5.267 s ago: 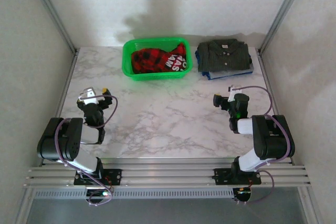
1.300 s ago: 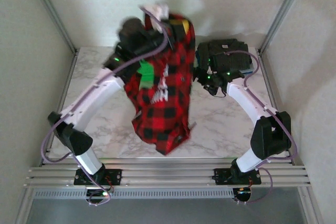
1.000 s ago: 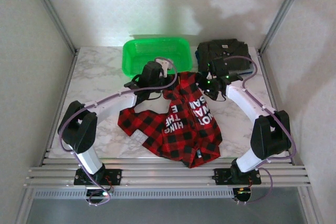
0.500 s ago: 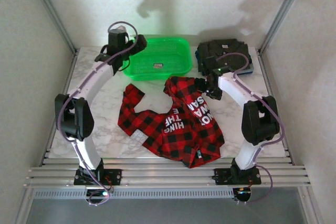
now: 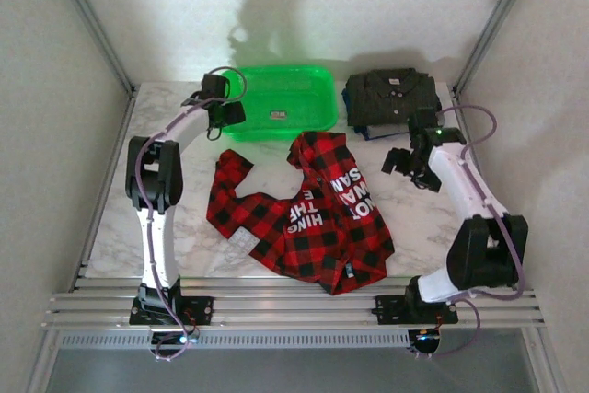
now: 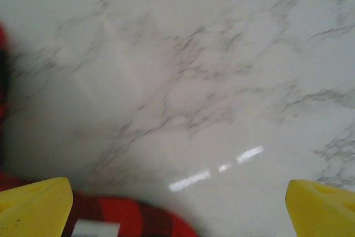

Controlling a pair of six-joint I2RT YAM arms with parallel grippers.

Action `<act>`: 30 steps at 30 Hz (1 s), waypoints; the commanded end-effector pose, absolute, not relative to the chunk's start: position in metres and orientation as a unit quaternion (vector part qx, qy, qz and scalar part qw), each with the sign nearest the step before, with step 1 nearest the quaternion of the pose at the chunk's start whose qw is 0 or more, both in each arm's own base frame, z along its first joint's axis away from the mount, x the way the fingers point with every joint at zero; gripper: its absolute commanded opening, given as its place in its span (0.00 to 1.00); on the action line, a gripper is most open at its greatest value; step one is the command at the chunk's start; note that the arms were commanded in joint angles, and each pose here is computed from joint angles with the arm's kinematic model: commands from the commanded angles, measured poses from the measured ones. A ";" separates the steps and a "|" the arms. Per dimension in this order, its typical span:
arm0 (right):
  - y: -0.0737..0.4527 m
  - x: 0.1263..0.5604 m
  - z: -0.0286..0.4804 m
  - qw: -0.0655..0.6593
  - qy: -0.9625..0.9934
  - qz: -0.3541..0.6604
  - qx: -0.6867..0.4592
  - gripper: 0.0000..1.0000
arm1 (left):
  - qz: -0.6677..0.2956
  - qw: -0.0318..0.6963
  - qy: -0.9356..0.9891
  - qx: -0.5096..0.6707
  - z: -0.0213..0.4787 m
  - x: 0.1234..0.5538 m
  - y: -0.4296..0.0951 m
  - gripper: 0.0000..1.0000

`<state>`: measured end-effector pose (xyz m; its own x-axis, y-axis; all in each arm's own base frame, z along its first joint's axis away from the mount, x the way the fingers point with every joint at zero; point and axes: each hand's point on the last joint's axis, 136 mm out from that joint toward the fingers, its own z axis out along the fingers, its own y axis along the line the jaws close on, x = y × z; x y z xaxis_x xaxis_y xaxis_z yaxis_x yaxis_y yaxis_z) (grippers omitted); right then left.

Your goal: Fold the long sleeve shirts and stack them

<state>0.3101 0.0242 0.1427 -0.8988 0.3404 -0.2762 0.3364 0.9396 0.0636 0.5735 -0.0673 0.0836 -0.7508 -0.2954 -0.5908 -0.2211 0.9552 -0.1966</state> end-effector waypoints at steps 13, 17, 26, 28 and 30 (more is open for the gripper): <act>0.118 0.219 0.111 0.019 0.999 0.042 0.022 0.99 | -0.057 0.279 0.856 -0.432 0.094 0.441 0.070 0.02; 0.095 0.186 0.123 0.016 1.000 0.001 -0.011 0.99 | -0.085 0.284 0.771 -0.563 0.081 0.381 0.092 0.00; 0.166 0.134 0.136 -0.030 0.967 0.173 -0.185 0.99 | -0.039 0.328 0.634 -0.700 0.088 0.321 0.128 0.00; 0.183 0.120 0.134 -0.057 0.954 0.181 -0.230 0.99 | -0.026 0.342 0.607 -0.716 0.095 0.310 0.135 0.00; 0.198 0.103 0.129 -0.088 0.941 0.176 -0.275 0.99 | -0.019 0.354 0.588 -0.727 0.102 0.303 0.143 0.00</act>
<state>0.1302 0.1721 0.1273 -0.9123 -0.4092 0.0175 -0.3876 0.8764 0.2859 0.3231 0.1177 0.0883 0.1180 -0.9296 -0.3492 -0.8593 0.0806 -0.5050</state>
